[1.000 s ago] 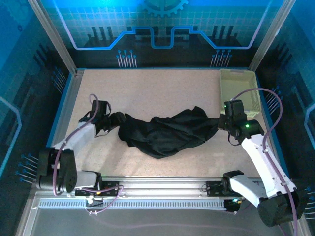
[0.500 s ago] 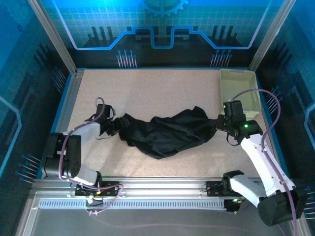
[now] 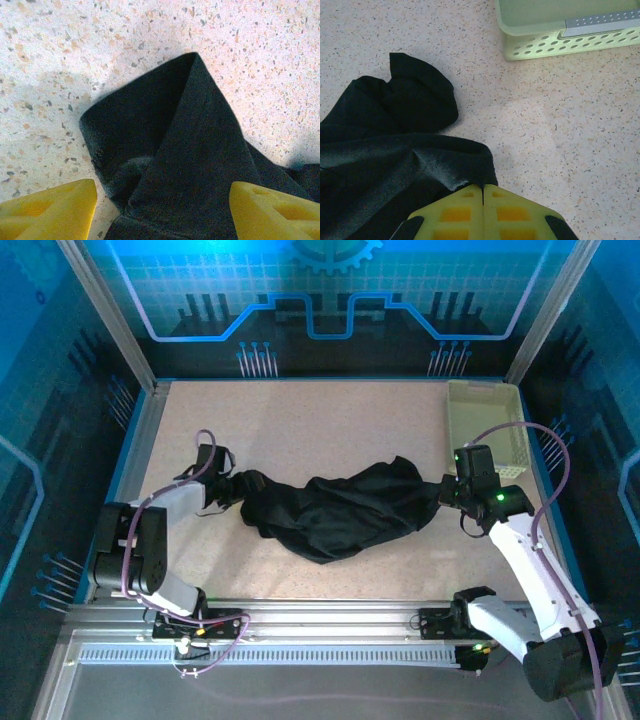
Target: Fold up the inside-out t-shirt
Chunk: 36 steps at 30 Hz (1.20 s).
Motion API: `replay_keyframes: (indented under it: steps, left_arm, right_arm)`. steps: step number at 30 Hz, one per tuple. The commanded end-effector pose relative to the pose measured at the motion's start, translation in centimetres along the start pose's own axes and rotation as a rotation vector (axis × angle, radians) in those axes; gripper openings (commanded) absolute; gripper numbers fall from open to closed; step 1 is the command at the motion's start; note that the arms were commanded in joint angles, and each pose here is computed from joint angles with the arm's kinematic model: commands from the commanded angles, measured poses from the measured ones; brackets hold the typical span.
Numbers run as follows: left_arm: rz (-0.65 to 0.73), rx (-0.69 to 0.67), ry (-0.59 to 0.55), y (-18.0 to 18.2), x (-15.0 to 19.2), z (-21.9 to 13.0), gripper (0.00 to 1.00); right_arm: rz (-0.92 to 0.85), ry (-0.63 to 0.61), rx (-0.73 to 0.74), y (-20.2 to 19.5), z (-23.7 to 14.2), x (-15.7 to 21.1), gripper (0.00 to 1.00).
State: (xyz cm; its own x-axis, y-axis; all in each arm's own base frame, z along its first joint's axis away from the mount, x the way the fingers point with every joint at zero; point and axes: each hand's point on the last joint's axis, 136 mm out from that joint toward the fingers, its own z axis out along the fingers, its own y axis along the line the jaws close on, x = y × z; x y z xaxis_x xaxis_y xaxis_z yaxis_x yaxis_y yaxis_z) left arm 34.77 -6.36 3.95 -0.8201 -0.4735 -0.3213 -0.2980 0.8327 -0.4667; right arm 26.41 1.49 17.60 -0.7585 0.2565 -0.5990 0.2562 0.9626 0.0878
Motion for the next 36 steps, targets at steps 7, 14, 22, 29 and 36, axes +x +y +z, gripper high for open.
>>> replay_keyframes:
  steps: [7,14,22,29,36]
  left_arm:
    - [0.010,0.036,0.101,-1.1,1.7,0.4,0.60]
    - [0.019,0.077,0.059,-2.5,1.7,-1.8,0.41]
    - [0.024,0.070,0.040,-2.6,1.5,-2.6,0.33]
    - [0.019,0.066,0.069,-2.3,2.1,-2.0,0.42]
    - [0.000,0.000,0.107,-0.5,2.2,-0.4,0.51]
  right_arm:
    - [0.015,-0.013,-0.011,0.0,-0.1,-0.3,0.00]
    - [0.016,-0.009,-0.015,0.1,0.1,-0.4,0.00]
    - [0.021,-0.010,-0.022,0.2,0.1,-0.3,0.00]
    - [0.015,-0.013,-0.015,0.0,-0.1,-0.2,0.00]
    - [0.024,-0.012,-0.022,0.1,-0.1,-0.1,0.00]
